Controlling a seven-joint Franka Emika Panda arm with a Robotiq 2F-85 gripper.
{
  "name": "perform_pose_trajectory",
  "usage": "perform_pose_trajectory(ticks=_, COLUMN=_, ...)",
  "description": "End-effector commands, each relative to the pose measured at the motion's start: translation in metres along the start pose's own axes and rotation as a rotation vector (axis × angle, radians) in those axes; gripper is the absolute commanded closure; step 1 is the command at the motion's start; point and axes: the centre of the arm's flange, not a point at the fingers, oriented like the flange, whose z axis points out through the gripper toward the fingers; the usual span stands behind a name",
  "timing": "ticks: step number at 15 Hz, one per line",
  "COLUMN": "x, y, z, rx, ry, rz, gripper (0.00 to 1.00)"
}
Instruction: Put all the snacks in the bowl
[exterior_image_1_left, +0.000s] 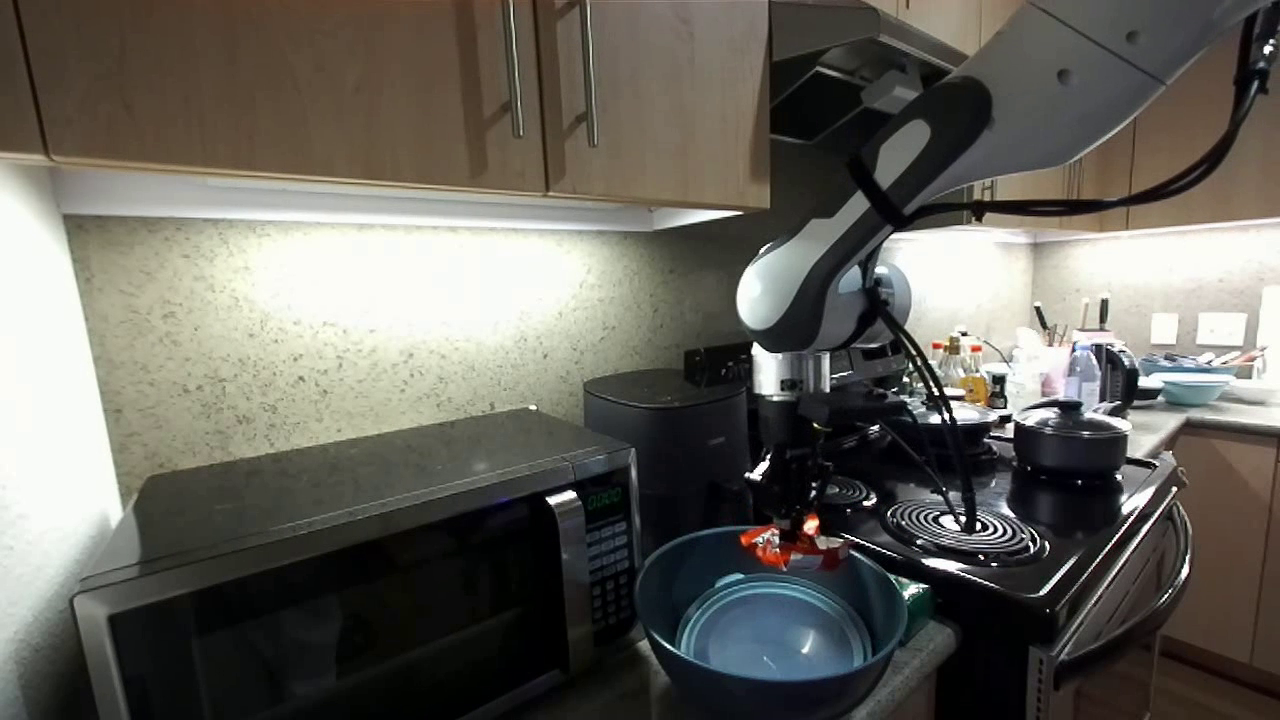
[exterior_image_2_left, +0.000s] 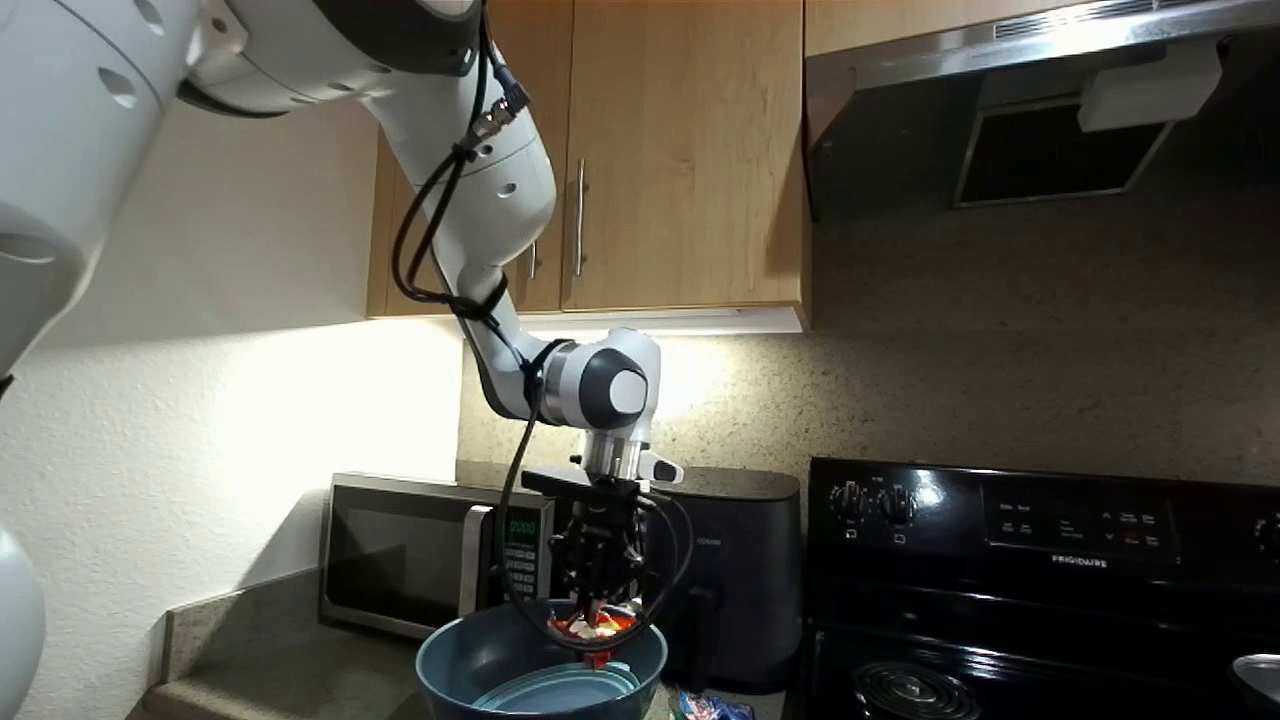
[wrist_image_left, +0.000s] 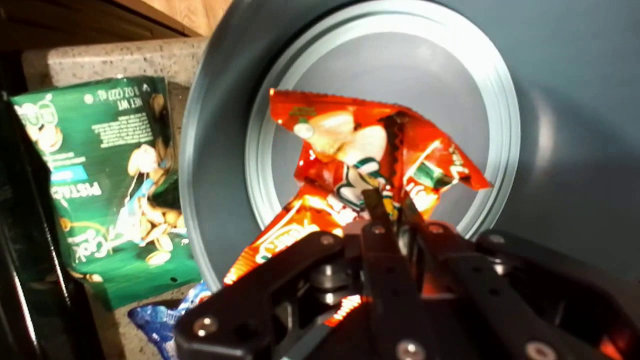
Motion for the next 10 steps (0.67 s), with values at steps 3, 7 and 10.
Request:
perform_pose_trajectory(ticks=3, x=-0.006, y=0.016, z=0.007, rx=0.014, ry=-0.067, rz=-0.003, gripper=0.53)
perform_pose_trajectory(ticks=7, x=-0.010, y=0.037, z=-0.002, rx=-0.012, ry=-0.031, rz=0.053, gripper=0.29)
perform_pose_trajectory(ticks=10, x=-0.016, y=0.063, z=-0.011, rx=-0.070, ry=0.029, rz=0.112, gripper=0.08)
